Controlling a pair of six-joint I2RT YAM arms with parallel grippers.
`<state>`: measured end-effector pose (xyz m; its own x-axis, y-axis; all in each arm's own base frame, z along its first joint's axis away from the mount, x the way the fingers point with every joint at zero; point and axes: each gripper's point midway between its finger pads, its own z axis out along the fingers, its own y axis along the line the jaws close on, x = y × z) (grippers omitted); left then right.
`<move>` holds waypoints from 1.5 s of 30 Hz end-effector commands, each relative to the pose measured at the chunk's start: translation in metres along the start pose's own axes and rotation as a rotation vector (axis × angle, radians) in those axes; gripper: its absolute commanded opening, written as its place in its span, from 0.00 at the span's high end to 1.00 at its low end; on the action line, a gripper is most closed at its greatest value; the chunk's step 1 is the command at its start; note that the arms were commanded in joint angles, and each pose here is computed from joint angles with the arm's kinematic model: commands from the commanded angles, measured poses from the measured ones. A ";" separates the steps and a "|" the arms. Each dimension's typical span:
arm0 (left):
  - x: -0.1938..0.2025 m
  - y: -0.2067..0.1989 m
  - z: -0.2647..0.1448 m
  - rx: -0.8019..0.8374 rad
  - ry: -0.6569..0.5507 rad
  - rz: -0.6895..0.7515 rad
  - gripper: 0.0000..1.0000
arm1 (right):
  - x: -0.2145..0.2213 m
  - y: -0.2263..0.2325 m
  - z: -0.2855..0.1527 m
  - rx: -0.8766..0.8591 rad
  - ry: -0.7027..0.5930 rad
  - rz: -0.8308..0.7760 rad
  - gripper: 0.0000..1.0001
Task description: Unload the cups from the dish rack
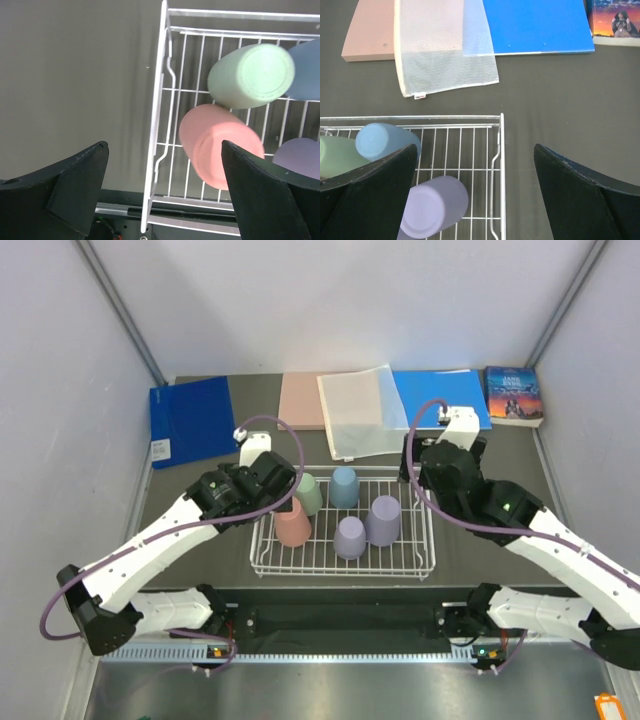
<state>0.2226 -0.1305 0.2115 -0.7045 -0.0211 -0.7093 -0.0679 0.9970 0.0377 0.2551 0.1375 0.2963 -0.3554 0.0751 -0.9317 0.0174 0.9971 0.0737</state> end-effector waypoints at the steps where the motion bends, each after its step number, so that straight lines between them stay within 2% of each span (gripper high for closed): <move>1: -0.020 -0.019 -0.006 0.094 -0.068 -0.065 0.01 | -0.011 0.004 -0.004 -0.028 -0.042 -0.021 0.01; 8: -0.020 -0.048 -0.010 0.226 -0.053 -0.046 0.01 | -0.006 0.013 0.001 -0.052 -0.029 -0.064 0.00; 26: 0.028 -0.060 0.023 0.208 0.067 0.005 0.02 | 0.020 0.024 0.013 -0.082 0.028 -0.122 0.00; 29: 0.032 -0.061 0.027 0.206 0.071 0.012 0.10 | 0.023 0.024 0.013 -0.084 0.035 -0.127 0.00; 33: 0.034 -0.061 0.030 0.199 0.077 0.022 0.36 | 0.027 0.022 0.013 -0.082 0.040 -0.129 0.00; 34: 0.034 -0.061 0.030 0.200 0.076 0.022 0.51 | 0.027 0.022 0.013 -0.083 0.040 -0.126 0.00; 36: 0.032 -0.061 0.028 0.205 0.072 0.025 0.66 | 0.029 0.021 0.012 -0.085 0.041 -0.125 0.00; 38: 0.030 -0.062 0.027 0.211 0.070 0.026 0.96 | 0.029 0.020 0.012 -0.083 0.041 -0.122 0.00; 39: 0.027 -0.062 0.024 0.212 0.069 0.026 1.00 | 0.029 0.020 0.012 -0.084 0.041 -0.122 0.01; 41: 0.024 -0.061 0.019 0.213 0.068 0.025 1.00 | 0.029 0.020 0.011 -0.090 0.041 -0.120 0.00; 45: -0.008 -0.056 -0.008 0.241 -0.004 0.005 1.00 | 0.022 0.023 0.008 -0.112 0.030 -0.102 0.00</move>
<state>0.2193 -0.1828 0.1688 -0.7680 0.0232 -0.6400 0.0877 0.9937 -0.0693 0.2579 0.1567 0.2578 -0.4125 -0.0686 -0.9084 -0.0952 0.9949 -0.0319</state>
